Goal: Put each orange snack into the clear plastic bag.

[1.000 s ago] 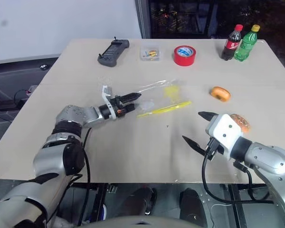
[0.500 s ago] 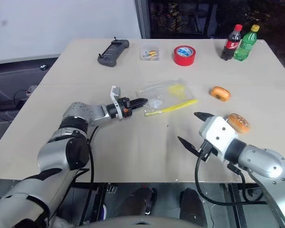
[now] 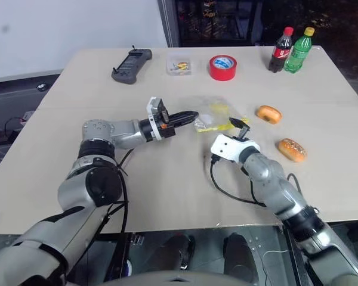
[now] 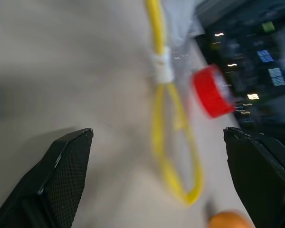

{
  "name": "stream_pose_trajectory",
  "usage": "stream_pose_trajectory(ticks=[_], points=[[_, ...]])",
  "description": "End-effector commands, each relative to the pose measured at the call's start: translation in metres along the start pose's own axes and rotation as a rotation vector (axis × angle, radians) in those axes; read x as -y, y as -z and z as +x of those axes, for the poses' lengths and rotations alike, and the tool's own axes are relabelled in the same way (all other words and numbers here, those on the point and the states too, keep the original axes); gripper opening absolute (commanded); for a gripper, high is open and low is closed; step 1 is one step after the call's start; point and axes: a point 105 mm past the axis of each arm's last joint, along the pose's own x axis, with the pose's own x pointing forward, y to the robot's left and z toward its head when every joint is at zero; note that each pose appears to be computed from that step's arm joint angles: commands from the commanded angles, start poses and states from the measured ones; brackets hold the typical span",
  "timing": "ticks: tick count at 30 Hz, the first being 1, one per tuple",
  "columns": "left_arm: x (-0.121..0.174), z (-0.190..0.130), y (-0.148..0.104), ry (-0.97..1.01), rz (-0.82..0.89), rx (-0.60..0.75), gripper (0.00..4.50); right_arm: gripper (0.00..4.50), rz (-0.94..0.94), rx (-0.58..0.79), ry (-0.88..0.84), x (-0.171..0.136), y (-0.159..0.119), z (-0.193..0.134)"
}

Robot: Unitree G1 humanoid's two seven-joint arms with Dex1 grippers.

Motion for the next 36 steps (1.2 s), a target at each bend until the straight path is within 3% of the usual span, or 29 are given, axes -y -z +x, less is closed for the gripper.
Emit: stream_pose_trajectory(ticks=[1, 4, 12, 15, 18, 21, 23, 25, 30, 33, 36], points=[[0.013, -0.007, -0.002, 0.044, 0.029, 0.018, 0.12, 4.5, -0.018, 0.022, 0.099, 0.017, 0.002, 0.014], [0.017, -0.013, -0.003, 0.046, 0.043, 0.036, 0.0, 3.65, 0.026, 0.037, 0.11, 0.02, 0.003, 0.023], [0.025, -0.027, -0.009, 0.05, 0.09, 0.093, 0.0, 0.09, 0.071, 0.075, 0.093, 0.021, 0.001, 0.034], [0.028, -0.037, -0.008, 0.011, 0.193, 0.114, 0.0, 0.04, 0.086, 0.094, 0.096, 0.028, -0.002, 0.037], [0.03, -0.049, -0.006, -0.115, 0.422, 0.148, 0.0, 0.04, 0.085, 0.114, 0.087, 0.039, -0.006, 0.039], [0.039, -0.059, -0.002, -0.249, 0.74, 0.152, 0.79, 0.0, 0.069, 0.124, 0.063, 0.052, -0.012, 0.044], [0.046, -0.065, -0.005, -0.373, 1.052, 0.176, 1.6, 0.0, 0.047, 0.11, 0.039, 0.06, -0.014, 0.049], [0.056, -0.066, 0.004, -0.447, 1.46, 0.106, 2.33, 0.0, 0.022, 0.092, -0.002, 0.065, -0.015, 0.053], [0.067, -0.048, 0.035, -0.454, 1.956, -0.006, 2.33, 0.0, 0.008, 0.072, -0.059, 0.074, -0.03, 0.063], [0.061, -0.039, 0.045, -0.466, 2.075, -0.039, 2.33, 0.0, 0.007, 0.085, -0.079, 0.075, -0.043, 0.066], [0.055, -0.032, 0.038, -0.596, 2.185, -0.018, 2.33, 0.0, 0.006, 0.095, -0.095, 0.074, -0.054, 0.069]])
